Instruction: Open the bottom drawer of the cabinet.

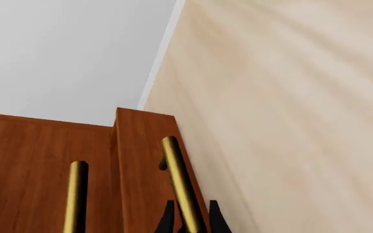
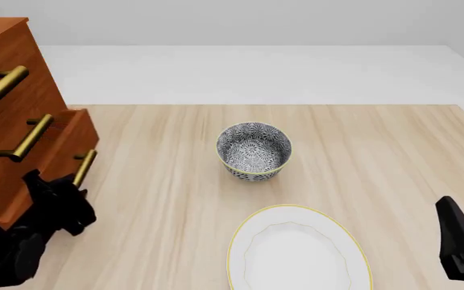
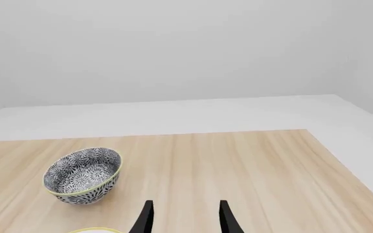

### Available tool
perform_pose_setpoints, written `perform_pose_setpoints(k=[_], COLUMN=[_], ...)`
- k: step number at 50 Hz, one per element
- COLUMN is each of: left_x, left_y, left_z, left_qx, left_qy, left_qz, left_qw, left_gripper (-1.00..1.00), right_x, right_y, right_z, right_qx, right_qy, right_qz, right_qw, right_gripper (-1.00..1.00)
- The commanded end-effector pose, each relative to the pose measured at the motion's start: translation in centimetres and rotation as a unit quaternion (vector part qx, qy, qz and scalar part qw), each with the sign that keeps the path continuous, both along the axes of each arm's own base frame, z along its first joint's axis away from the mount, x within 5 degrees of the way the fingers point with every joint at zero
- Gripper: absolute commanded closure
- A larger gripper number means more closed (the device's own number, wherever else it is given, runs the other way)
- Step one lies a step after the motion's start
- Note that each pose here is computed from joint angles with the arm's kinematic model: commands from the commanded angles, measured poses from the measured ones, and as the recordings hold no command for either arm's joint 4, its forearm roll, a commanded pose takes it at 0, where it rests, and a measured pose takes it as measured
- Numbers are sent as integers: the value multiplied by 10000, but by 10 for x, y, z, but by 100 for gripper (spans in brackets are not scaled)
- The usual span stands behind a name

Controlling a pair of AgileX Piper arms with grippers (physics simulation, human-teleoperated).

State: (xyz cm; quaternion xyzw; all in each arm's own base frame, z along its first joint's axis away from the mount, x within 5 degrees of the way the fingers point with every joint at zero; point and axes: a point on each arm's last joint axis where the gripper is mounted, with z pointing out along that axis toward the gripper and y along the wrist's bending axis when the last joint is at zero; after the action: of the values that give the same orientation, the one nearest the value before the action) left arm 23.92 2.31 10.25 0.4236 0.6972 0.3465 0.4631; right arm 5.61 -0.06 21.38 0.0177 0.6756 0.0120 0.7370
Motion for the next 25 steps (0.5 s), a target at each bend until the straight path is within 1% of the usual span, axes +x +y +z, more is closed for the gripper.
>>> perform_pose_setpoints(k=[1,9,25], left_x=[-13,-14,-14], left_y=[-22,-31,-43], left_z=[13,15,16], left_qx=[43,38,31], left_qy=[-266,-308,-335], left_qz=[-460,-660,-920], left_qw=[9986,9973,9952], left_gripper=[100,100,100], right_x=[0,0,-1], right_y=[0,0,-1], right_z=[0,2,3], right_qx=[-4,0,6], right_qy=[-9,-15,-30], right_qz=[-11,-14,-46], right_qw=[10000,10000,10000], right_gripper=[-100,-100,-100])
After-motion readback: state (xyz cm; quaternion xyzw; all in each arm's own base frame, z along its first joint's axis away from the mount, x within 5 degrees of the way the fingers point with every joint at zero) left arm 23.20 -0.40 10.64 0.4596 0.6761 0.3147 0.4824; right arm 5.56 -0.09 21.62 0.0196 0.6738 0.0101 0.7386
